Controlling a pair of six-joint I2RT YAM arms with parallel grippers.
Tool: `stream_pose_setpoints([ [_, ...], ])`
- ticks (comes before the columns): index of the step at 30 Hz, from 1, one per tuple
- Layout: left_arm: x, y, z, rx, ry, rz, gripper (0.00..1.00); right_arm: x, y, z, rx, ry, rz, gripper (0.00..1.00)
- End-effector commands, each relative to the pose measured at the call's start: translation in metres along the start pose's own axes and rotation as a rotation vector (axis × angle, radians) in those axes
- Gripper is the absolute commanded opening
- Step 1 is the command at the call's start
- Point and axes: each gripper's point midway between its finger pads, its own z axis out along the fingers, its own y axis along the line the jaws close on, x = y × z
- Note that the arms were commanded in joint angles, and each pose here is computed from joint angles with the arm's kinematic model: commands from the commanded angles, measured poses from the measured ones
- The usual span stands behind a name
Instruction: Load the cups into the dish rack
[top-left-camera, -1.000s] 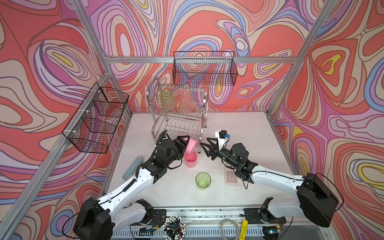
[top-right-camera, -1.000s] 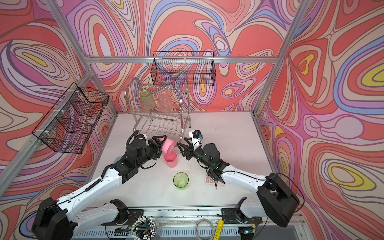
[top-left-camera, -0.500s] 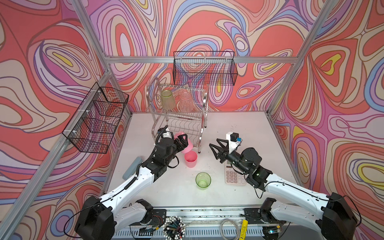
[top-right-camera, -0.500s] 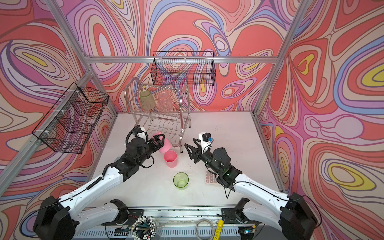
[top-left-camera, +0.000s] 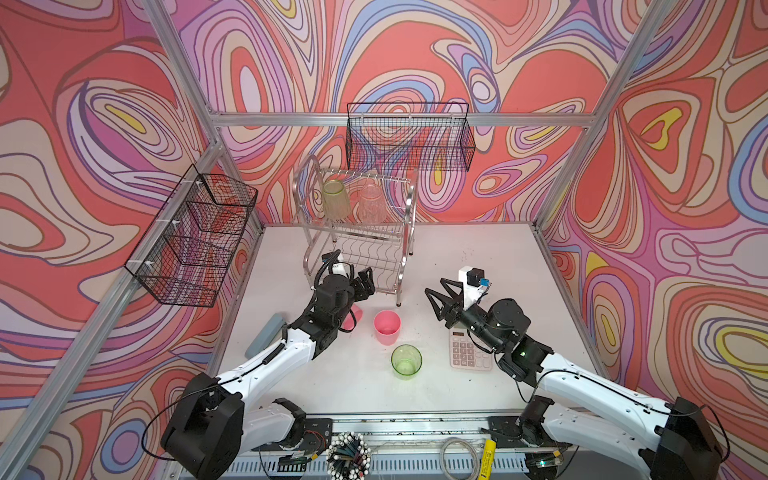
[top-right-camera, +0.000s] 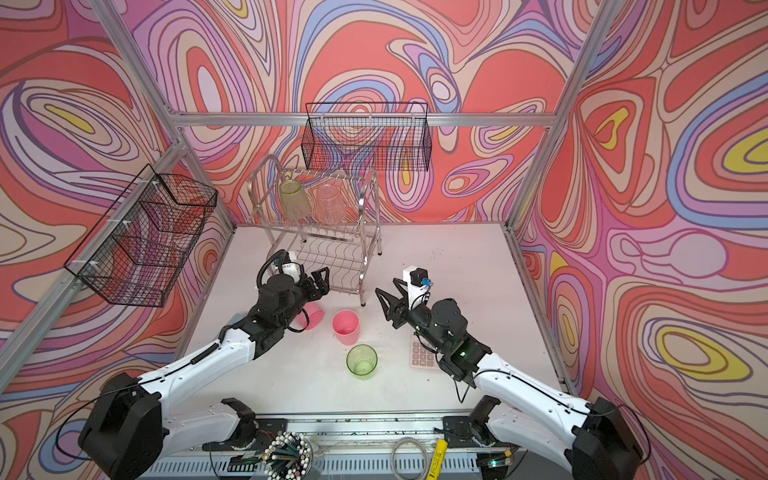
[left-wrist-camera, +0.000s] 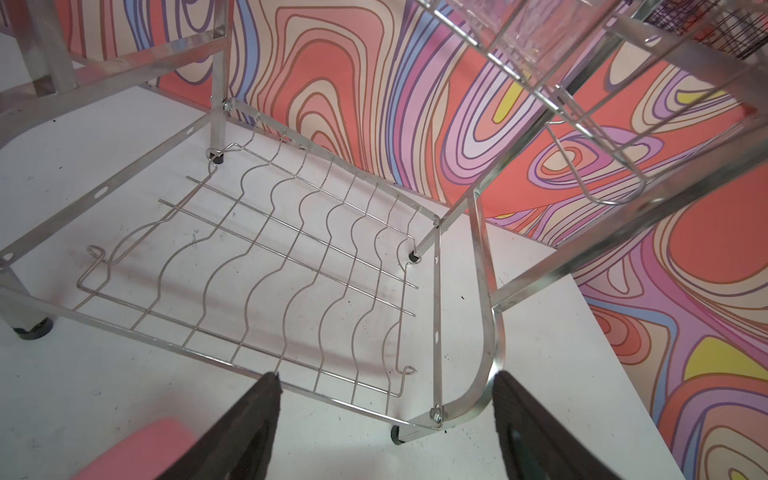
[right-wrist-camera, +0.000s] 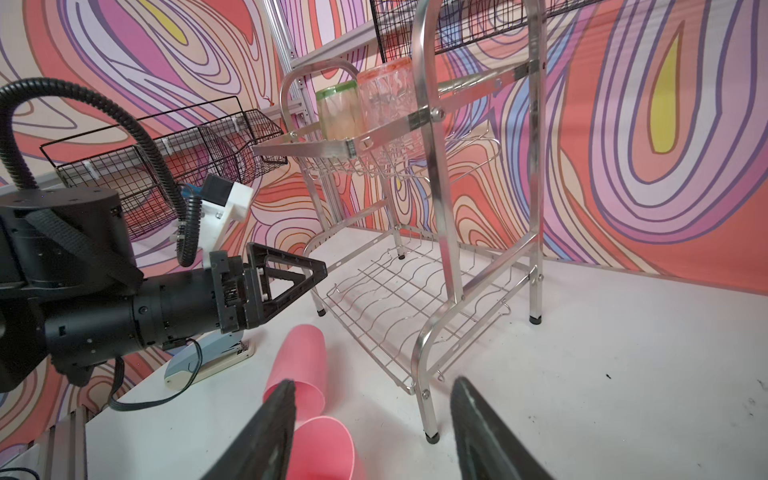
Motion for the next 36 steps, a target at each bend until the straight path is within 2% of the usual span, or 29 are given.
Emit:
stream_pose_setpoints([
  [1,-0.018,0.014,-0.003,-0.093,-0.005,-0.041,0.83,0.005,-0.003,-0.001,0.02,0.035,-0.026,0.62],
  [6,-0.02,0.036,-0.023,-0.243,0.104,-0.081,0.88,0.014,-0.007,0.001,0.043,0.084,-0.047,0.62],
  [10,-0.017,0.066,-0.061,-0.452,0.219,-0.136,0.89,0.024,-0.008,0.005,0.047,0.136,-0.064,0.62],
  [13,-0.014,0.087,-0.095,-0.601,0.293,-0.099,0.91,0.028,-0.007,0.004,0.039,0.145,-0.066,0.62],
  [21,0.023,0.135,-0.136,-0.811,0.463,-0.131,0.96,0.042,-0.001,0.009,-0.004,0.217,-0.063,0.62],
  [24,0.023,0.151,-0.16,-0.953,0.473,-0.13,1.0,0.045,0.001,0.009,-0.011,0.245,-0.06,0.62],
  [28,0.027,0.169,-0.195,-1.138,0.456,-0.184,1.0,0.048,0.003,0.006,-0.024,0.252,-0.059,0.62],
  [33,0.032,0.182,-0.194,-1.173,0.434,-0.17,1.0,0.052,0.009,0.009,-0.065,0.263,-0.048,0.62],
  [36,0.043,0.194,-0.19,-1.182,0.463,-0.237,1.0,0.055,0.012,0.011,-0.084,0.271,-0.042,0.62],
])
